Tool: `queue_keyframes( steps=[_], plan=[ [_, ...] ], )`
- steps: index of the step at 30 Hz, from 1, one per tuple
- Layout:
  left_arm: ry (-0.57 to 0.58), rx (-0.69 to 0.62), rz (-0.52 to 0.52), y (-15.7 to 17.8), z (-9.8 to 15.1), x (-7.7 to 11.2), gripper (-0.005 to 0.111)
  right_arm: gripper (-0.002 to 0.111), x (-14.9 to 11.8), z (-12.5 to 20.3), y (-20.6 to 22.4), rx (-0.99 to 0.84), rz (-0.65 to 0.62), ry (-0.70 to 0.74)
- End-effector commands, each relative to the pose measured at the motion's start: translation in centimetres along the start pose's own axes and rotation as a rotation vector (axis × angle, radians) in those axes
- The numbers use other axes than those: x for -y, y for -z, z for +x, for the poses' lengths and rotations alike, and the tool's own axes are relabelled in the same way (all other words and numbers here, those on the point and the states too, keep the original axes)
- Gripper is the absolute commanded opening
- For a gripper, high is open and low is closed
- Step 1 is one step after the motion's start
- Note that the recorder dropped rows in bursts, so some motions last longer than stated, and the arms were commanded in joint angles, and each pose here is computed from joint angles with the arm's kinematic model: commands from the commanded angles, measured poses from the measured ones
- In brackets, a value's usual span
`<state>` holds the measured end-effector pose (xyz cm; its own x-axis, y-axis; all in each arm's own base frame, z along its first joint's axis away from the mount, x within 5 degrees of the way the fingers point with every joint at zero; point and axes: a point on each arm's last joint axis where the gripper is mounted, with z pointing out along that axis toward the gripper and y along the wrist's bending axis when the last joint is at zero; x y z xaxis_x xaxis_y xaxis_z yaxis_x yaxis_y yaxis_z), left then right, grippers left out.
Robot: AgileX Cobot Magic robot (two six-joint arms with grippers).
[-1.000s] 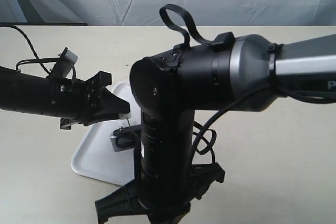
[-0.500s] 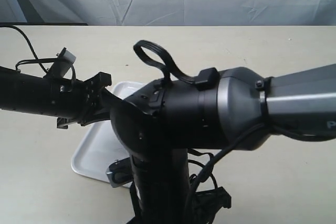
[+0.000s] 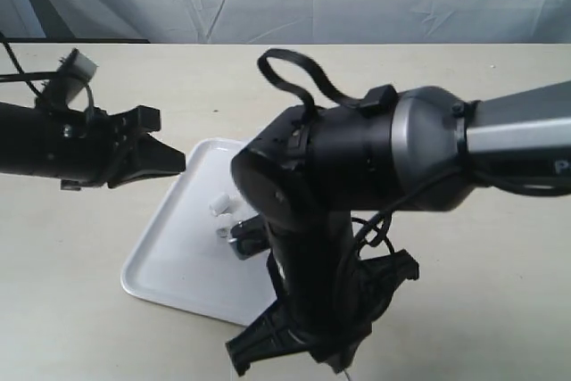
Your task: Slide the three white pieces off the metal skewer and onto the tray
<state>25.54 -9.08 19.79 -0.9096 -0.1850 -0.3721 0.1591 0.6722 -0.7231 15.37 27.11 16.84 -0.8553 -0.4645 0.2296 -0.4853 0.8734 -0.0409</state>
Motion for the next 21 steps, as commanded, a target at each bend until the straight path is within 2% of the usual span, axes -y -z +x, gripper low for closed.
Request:
queue_keyframes(
  steps=[1, 4, 6, 8, 13, 17, 21],
  plan=[
    [-0.067, 0.052, -0.035, 3.3, -0.1, 1.6, 0.0, -0.001, 1.9, -2.6, -0.9, 0.029, -0.072, -0.042],
    [-0.125, 0.081, -0.037, 4.6, 0.2, 2.6, 0.0, -0.001, 1.6, -4.3, -1.6, 0.022, -0.178, -0.023],
    [-0.11, 0.078, -0.026, 5.0, 0.4, 3.0, 0.0, -0.001, 0.6, -5.5, -1.9, 0.028, -0.253, 0.018],
    [-0.105, 0.069, -0.019, 5.1, 0.5, 3.2, 0.0, -0.001, -0.2, -7.0, -2.2, 0.041, -0.276, 0.03],
    [-0.085, 0.061, -0.017, 5.0, 0.9, 2.9, 0.0, -0.001, -0.9, -10.2, -2.7, 0.024, -0.209, 0.045],
    [-0.072, 0.069, -0.024, 4.9, 1.0, 2.7, 0.0, -0.001, -0.9, -11.0, -3.3, -0.055, -0.136, 0.072],
    [-0.066, 0.076, -0.021, 4.9, 1.0, 2.8, 0.0, -0.001, -0.8, -11.5, -3.2, -0.047, -0.115, 0.083]
  ],
)
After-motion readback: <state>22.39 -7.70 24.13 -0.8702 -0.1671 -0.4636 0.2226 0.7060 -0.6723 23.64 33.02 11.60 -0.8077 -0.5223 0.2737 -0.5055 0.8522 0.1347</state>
